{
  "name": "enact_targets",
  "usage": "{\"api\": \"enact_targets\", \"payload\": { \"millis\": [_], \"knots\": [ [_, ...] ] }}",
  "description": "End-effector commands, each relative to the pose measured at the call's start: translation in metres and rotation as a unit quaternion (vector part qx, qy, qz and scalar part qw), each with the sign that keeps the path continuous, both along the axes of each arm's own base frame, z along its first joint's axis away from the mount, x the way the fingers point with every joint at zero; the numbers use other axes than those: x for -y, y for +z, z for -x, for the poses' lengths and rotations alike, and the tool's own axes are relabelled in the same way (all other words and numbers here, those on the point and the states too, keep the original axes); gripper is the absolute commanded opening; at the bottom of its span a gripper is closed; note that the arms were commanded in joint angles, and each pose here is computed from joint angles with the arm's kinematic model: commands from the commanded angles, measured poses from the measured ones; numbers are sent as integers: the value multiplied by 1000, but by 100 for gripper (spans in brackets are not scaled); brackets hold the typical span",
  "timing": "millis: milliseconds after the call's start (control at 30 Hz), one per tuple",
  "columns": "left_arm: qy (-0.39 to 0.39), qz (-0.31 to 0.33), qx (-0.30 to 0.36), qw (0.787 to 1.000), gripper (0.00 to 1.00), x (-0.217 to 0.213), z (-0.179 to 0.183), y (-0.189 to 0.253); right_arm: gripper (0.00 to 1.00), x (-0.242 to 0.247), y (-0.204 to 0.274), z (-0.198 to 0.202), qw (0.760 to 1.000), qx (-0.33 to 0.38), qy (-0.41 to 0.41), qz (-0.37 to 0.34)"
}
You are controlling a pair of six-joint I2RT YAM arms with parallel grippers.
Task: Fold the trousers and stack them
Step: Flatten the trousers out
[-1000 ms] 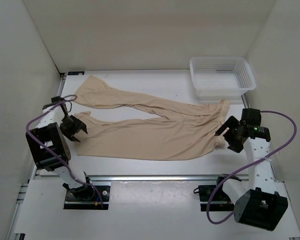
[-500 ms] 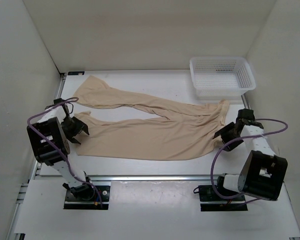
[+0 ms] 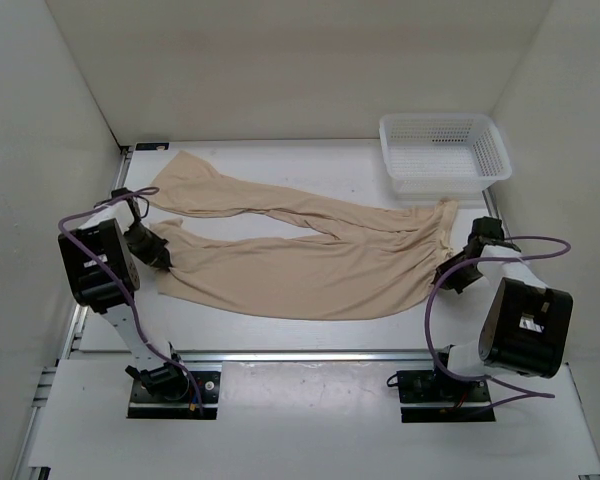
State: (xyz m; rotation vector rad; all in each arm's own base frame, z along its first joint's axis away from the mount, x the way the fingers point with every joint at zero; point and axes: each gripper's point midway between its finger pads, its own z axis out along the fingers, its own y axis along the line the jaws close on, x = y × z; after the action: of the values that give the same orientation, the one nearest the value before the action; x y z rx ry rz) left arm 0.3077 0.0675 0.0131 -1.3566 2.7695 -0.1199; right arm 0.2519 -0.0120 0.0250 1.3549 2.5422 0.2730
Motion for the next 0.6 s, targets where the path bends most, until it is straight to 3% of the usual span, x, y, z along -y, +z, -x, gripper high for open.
{"api": "enact_targets", "payload": {
  "millis": [0,67,200,300,400,467,533,567],
  "knots": [
    [2,-31,35,999,10,-13,-23,28,0,16,27,-23,998,53,5,38],
    [8,-80,81,993,10,-30,-37,71,0,24,50,-29,995,80,4,53],
    [20,-118,138,983,10,-46,-55,134,0,27,65,-26,994,89,3,69],
    [16,-120,126,985,14,-50,-59,145,0,27,64,-23,993,89,8,71],
    [13,-132,102,986,24,-54,-50,139,0,25,56,-13,995,71,14,68],
    [8,-133,85,987,52,-52,-38,131,0,29,54,-7,995,64,11,77],
    [11,-146,94,985,91,-54,-33,138,0,30,59,-5,994,70,9,84],
    [12,-148,95,984,100,-57,-29,140,0,34,56,-1,994,64,3,89]
  ]
}}
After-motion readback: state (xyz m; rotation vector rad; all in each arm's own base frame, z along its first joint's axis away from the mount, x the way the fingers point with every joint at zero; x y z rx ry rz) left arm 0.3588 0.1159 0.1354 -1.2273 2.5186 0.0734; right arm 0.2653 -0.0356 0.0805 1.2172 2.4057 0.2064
